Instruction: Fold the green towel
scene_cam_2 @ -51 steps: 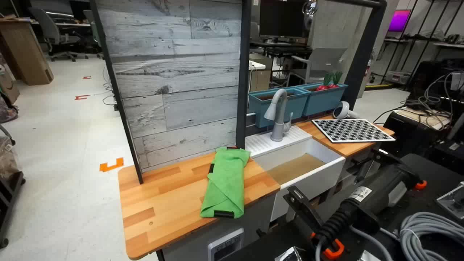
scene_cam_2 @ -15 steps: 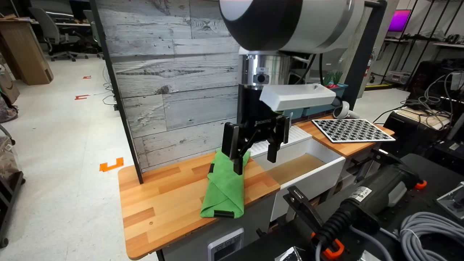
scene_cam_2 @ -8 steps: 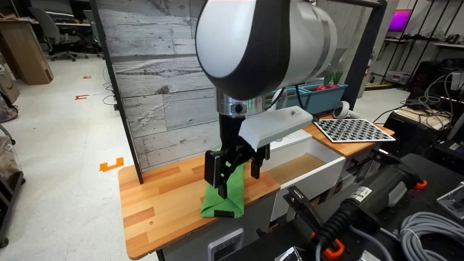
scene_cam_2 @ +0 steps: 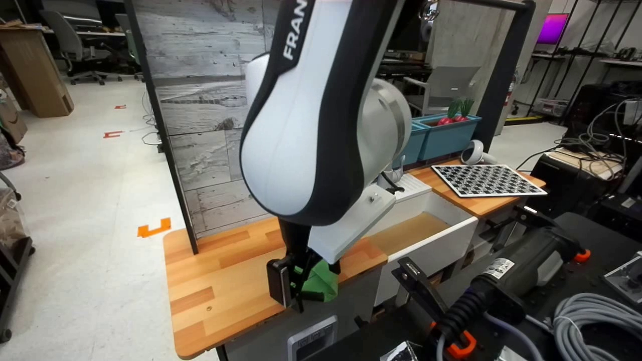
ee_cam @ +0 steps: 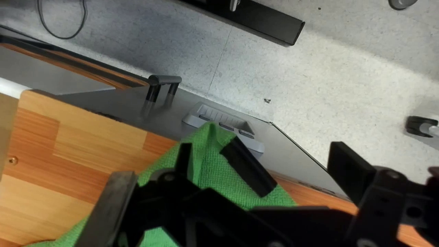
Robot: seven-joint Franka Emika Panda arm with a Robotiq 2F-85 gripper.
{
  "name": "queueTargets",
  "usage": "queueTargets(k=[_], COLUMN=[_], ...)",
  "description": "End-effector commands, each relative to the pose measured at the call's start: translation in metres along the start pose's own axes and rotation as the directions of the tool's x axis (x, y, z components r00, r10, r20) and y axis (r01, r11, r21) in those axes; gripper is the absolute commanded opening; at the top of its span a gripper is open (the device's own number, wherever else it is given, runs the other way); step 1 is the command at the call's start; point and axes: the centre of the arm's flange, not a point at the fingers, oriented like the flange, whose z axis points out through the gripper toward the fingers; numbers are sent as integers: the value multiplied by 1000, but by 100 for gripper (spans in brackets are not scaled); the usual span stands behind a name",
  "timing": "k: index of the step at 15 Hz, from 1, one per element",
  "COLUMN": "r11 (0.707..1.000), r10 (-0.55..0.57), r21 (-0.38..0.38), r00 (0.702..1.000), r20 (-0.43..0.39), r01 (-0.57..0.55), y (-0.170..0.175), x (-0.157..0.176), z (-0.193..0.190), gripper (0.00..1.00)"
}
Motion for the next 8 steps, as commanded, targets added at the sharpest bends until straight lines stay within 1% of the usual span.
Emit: queueTargets(k=[1,5,6,7,8], r11=[995,986,985,984,983], r10=[-65,-132,-145,-152,-157], r21=[-76,-97,-97,-96,-96], r00=[998,991,989,988,988], r20=[8,4,5,5,4], r01=[65,132,145,152,156], y=[-10,-24,-26,-29,-30], x=[24,34,36,37,39], z=[22,36,39,40,42], gripper=[100,100,75,74,65])
